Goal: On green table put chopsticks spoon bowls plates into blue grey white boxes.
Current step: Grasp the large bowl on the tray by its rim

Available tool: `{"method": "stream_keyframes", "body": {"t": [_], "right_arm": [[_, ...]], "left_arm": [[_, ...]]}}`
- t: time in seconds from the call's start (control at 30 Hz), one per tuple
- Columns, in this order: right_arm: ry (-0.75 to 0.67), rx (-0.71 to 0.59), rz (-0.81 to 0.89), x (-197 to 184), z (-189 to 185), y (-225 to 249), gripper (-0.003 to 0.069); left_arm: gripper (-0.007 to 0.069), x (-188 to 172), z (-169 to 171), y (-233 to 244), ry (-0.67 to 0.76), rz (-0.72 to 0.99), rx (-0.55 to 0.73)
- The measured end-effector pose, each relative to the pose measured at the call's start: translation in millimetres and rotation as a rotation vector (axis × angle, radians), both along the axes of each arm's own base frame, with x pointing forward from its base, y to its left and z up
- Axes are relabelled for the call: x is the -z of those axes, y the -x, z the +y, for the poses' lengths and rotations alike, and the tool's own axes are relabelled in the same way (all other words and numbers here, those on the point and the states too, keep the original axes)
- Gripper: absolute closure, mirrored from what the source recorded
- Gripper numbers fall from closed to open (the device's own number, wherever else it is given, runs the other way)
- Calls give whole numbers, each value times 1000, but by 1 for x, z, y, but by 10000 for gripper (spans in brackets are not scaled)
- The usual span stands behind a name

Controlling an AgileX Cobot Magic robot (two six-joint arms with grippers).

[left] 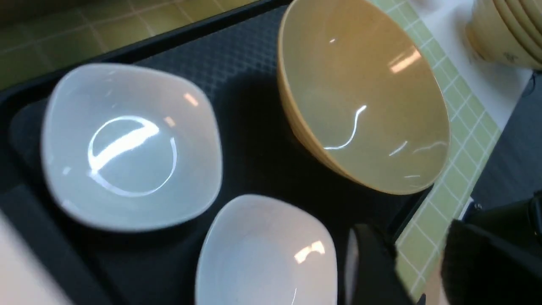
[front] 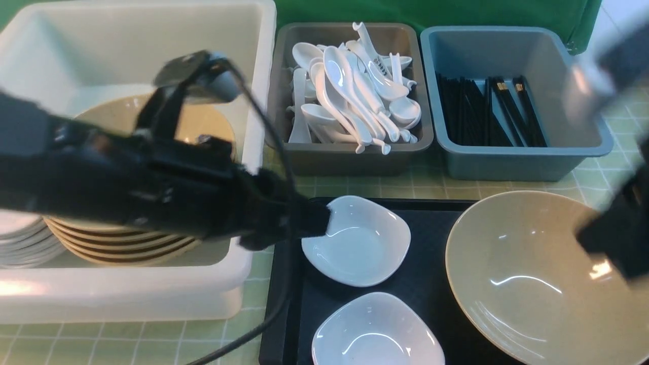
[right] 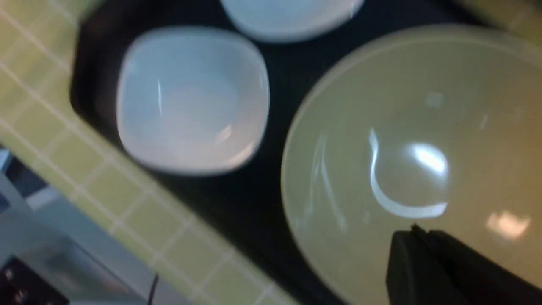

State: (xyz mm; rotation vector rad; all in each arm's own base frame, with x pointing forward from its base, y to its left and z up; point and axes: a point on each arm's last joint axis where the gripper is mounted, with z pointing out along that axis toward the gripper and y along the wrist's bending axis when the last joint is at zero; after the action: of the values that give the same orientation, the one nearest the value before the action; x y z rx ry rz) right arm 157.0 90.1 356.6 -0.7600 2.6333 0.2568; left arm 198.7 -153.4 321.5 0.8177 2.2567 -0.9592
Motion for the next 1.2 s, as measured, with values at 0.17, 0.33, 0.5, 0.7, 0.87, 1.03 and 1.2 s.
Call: {"method": "stream_keyframes", "body": {"t": [0.17,0.33,0.5,0.7,0.87,1.03,1.2], "right_arm": [[-9,5,16,35,-20,41,638],[-57,28,-37,36,-30,63,638],[-137,54,-46,31,-30,71,638],[-161,70,-57,30,-28,70,638],[-145,119,-69,30,-34,67,638],[-146,195,-70,30,-42,63,638],[-172,202,-60,30,-42,63,638]], "left_arm": [[190,6,-51,-18,-67,34,127],[118,28,-94,-55,-158,87,163],[120,57,-127,-93,-205,161,191],[120,98,-152,-125,-262,250,197],[120,117,-166,-138,-240,287,231],[134,134,-173,-140,-219,313,272],[294,143,-174,-140,-217,326,303]]}}
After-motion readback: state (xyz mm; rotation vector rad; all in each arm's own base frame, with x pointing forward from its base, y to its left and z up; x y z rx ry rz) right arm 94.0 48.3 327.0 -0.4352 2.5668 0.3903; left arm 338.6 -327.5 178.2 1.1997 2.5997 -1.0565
